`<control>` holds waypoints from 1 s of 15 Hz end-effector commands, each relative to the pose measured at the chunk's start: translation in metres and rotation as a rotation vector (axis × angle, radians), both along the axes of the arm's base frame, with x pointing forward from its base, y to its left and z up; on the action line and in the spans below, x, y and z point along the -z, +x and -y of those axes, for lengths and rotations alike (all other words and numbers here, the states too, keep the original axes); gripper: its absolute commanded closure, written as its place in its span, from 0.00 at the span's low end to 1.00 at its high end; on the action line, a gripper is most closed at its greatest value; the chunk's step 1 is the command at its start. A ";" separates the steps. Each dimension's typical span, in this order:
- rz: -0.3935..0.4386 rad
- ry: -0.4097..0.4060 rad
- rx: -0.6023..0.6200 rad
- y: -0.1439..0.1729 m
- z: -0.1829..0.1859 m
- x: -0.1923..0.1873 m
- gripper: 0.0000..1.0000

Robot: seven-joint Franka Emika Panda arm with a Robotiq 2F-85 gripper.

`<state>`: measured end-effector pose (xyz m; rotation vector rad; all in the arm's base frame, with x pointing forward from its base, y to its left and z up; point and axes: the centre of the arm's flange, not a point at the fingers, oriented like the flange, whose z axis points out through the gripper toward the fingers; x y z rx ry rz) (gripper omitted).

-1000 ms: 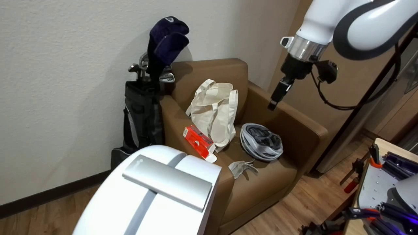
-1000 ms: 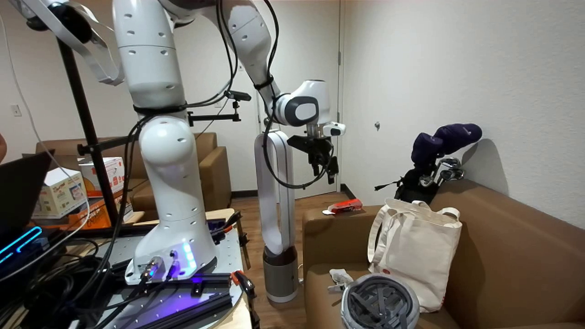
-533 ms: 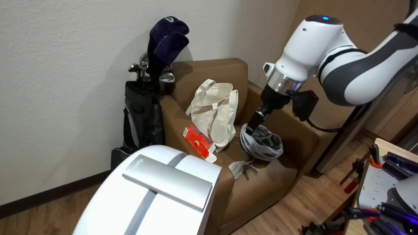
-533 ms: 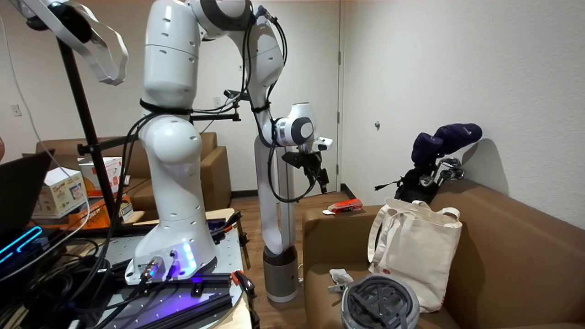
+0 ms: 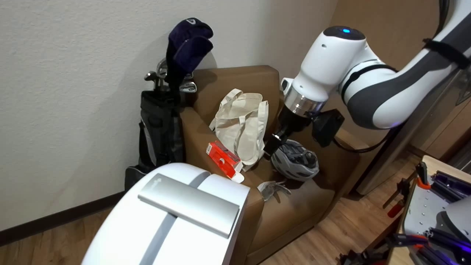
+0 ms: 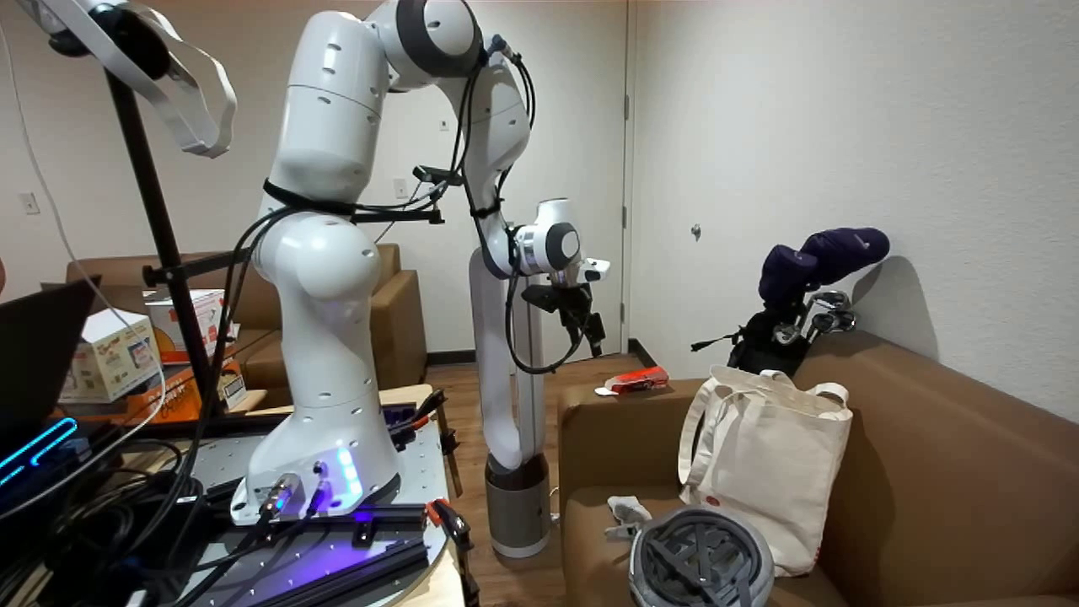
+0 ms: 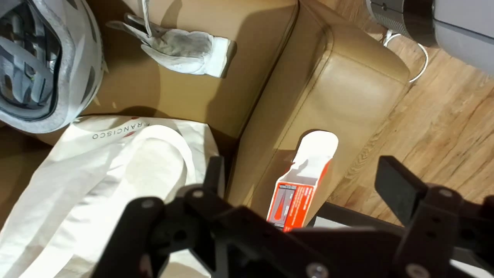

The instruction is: Put the orange box on the other armrest of the couch

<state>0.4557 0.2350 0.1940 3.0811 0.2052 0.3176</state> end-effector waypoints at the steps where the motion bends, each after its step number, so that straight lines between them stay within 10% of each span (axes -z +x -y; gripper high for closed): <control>1: -0.059 -0.028 0.041 0.035 -0.022 -0.016 0.00; 9: -0.222 -0.161 -0.002 0.099 -0.076 -0.029 0.00; 15: -0.282 -0.062 -0.168 0.128 -0.079 0.009 0.00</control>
